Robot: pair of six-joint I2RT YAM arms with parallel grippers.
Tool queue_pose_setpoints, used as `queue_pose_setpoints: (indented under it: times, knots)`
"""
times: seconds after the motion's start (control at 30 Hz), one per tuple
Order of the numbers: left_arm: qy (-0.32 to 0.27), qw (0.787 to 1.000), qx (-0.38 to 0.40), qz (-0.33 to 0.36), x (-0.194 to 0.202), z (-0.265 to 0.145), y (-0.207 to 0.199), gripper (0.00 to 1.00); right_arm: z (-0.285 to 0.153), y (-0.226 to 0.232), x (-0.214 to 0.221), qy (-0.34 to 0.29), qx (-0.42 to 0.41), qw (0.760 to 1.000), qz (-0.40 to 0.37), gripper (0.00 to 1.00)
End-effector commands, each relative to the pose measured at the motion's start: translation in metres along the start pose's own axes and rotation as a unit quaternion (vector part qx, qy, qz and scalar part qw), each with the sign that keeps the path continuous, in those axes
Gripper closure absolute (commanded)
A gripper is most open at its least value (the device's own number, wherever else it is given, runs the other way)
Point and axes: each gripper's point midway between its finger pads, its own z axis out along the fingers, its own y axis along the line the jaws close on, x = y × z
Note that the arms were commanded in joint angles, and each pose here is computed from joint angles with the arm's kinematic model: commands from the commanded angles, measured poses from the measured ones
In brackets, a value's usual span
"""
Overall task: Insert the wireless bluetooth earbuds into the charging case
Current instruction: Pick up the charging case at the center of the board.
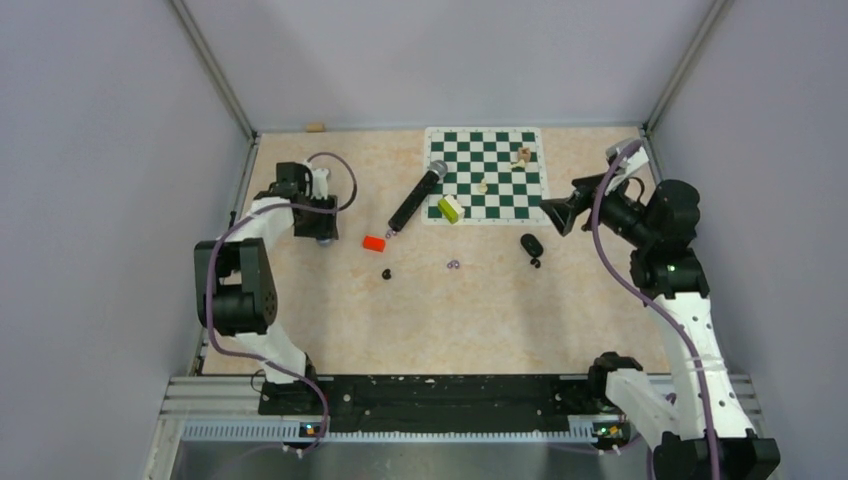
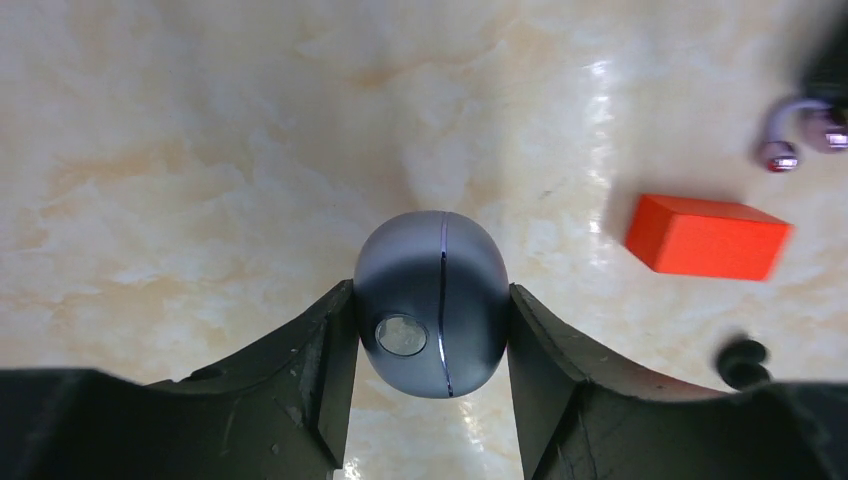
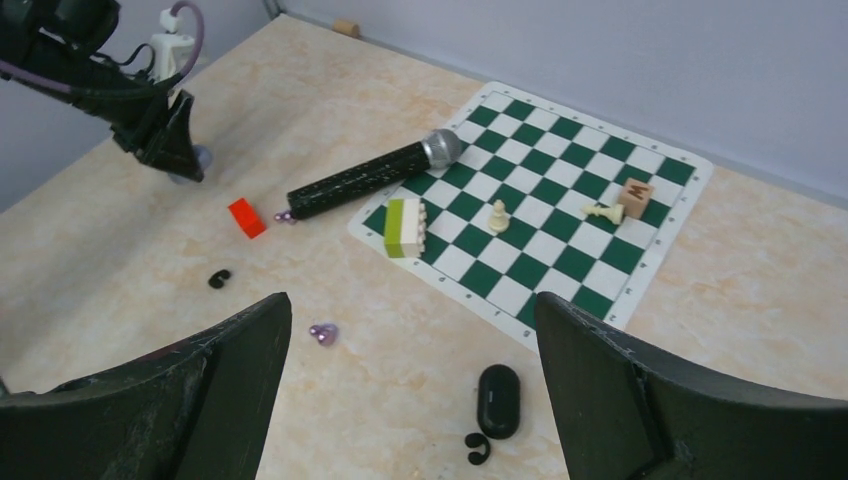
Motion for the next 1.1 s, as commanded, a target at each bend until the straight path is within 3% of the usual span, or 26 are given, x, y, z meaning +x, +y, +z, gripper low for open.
queue_pose_setpoints:
  times: [0.0,0.17,0.33,0.5,0.73,0.93,1.07]
  knots:
    - [-0.109,0.993,0.042,0.020,-0.052,-0.062,-0.026,0.64,0.002,0.037,-0.022,-0.024,-0.092,0.995,0.006,0.10]
    - [-0.176,0.981,0.066,0.043,-0.094,-0.122,-0.054,0.64,0.018,0.049,-0.031,-0.003,-0.136,0.991,0.009,0.10]
    - [-0.238,0.964,0.098,0.066,-0.128,-0.171,-0.107,0.64,0.033,0.056,-0.053,-0.012,-0.151,0.988,-0.004,0.10]
    - [-0.264,0.951,0.160,0.034,-0.150,-0.198,-0.161,0.64,0.051,0.071,-0.060,-0.017,-0.157,0.987,-0.028,0.10]
    - [-0.250,0.930,0.269,-0.036,-0.164,-0.203,-0.224,0.64,0.079,0.103,-0.045,-0.017,-0.180,0.982,-0.057,0.11]
    - [-0.209,0.919,0.324,-0.080,-0.146,-0.183,-0.261,0.65,0.098,0.128,-0.028,-0.030,-0.209,0.976,-0.050,0.17]
    - [-0.189,0.909,0.355,-0.108,-0.124,-0.172,-0.277,0.66,0.117,0.133,-0.012,-0.014,-0.196,0.980,-0.001,0.19]
